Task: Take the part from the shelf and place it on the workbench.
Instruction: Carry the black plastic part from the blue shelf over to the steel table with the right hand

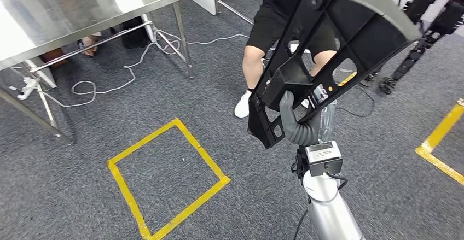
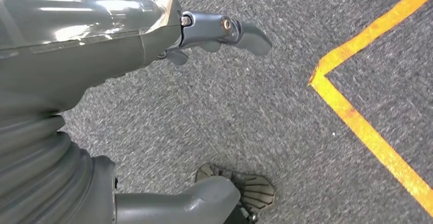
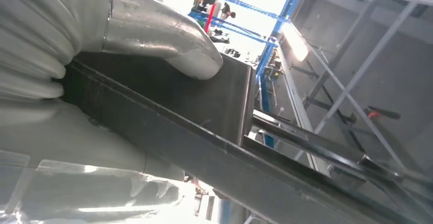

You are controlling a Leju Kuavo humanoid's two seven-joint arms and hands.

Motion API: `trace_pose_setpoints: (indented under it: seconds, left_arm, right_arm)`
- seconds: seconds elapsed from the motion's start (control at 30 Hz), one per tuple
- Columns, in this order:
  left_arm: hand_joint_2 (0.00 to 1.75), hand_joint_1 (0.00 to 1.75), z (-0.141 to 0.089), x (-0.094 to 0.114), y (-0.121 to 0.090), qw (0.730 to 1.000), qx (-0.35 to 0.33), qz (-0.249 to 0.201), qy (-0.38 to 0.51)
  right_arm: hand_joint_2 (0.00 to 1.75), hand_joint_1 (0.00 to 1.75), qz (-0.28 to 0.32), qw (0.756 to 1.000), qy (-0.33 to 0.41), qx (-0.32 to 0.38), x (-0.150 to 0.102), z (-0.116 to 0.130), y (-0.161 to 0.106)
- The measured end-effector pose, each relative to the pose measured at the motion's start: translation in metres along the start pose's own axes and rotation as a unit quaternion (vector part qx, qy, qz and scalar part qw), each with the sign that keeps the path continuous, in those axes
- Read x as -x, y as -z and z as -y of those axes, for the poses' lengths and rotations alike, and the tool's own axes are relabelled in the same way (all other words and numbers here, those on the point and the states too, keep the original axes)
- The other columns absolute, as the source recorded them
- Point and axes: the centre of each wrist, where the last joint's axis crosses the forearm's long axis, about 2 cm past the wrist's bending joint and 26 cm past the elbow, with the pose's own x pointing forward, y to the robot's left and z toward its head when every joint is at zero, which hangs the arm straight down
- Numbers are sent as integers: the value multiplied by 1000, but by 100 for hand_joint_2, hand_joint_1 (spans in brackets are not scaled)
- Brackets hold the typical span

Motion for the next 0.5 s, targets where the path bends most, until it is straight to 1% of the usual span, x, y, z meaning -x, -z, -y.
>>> trace_pose_setpoints:
  seconds: [0.5]
  left_arm:
    - [175,0,1,-2,1,1000,-2,0,0]
  right_arm:
    - [175,175,0,1000,1,1,1,0,1]
